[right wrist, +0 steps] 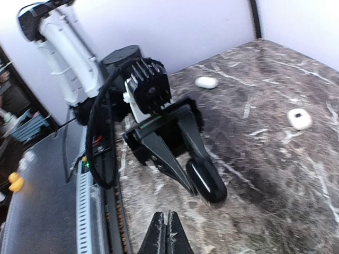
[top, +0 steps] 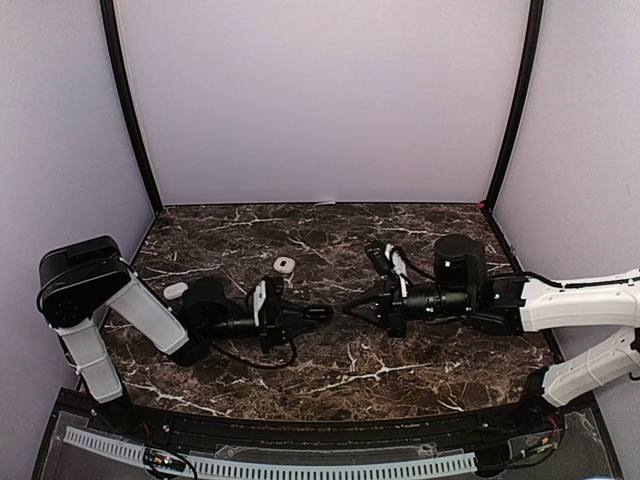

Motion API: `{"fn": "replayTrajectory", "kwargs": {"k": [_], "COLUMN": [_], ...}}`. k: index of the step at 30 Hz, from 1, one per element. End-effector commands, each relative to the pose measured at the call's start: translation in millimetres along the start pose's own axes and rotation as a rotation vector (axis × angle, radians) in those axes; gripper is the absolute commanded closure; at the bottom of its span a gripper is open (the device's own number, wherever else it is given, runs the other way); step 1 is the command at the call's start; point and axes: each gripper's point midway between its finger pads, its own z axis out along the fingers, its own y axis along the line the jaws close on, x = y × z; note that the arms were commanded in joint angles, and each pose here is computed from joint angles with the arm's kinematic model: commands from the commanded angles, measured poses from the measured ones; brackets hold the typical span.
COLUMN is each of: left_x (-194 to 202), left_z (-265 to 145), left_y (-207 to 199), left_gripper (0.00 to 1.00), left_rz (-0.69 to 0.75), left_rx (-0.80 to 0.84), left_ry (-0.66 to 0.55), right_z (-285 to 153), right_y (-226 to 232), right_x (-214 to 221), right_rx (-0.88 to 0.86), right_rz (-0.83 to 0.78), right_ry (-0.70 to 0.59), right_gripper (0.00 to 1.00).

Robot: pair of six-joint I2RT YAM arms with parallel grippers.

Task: Insert the wireless bluetooth earbuds into the charging case
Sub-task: Close the charging case with the earbuds, then place the charging case with the earbuds at the center of the board.

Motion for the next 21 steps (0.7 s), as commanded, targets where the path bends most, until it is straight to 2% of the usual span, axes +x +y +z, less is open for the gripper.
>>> {"fn": "replayTrajectory", "kwargs": {"k": [1, 4, 10, 15, 21], "left_x": [3, 27, 66, 67, 101], "left_z": [-11, -18, -14, -4, 8], "left_y": [65, 83, 97, 94, 89], "left_gripper": [0.96, 0.91, 0.87, 0.85, 0.83], "left_rz": [-0.584, -0.825, -1.093, -1.194, -1.325], "left_rx": [-0.195, -0.254, -0.343, -0.282, -0.249], "left_ry": [0.017, 0.122, 0.41, 0.446, 0.51], "right_z": [-32, -45, -50, -56, -61], "right_y": [-70, -87, -99, -103, -116], "right_x": [-12, -12, -5, -2, 7], "right_rx": [0.4, 0.47, 0.512, 0.538, 0.606], "right_rz": [0.056, 0.085, 0.123, 0.14, 0.171], "right_ry": [-0.121, -0.143, -0.139, -0.158, -0.134], "right_gripper": [1.0, 1.0, 1.0, 1.0, 1.0]}}
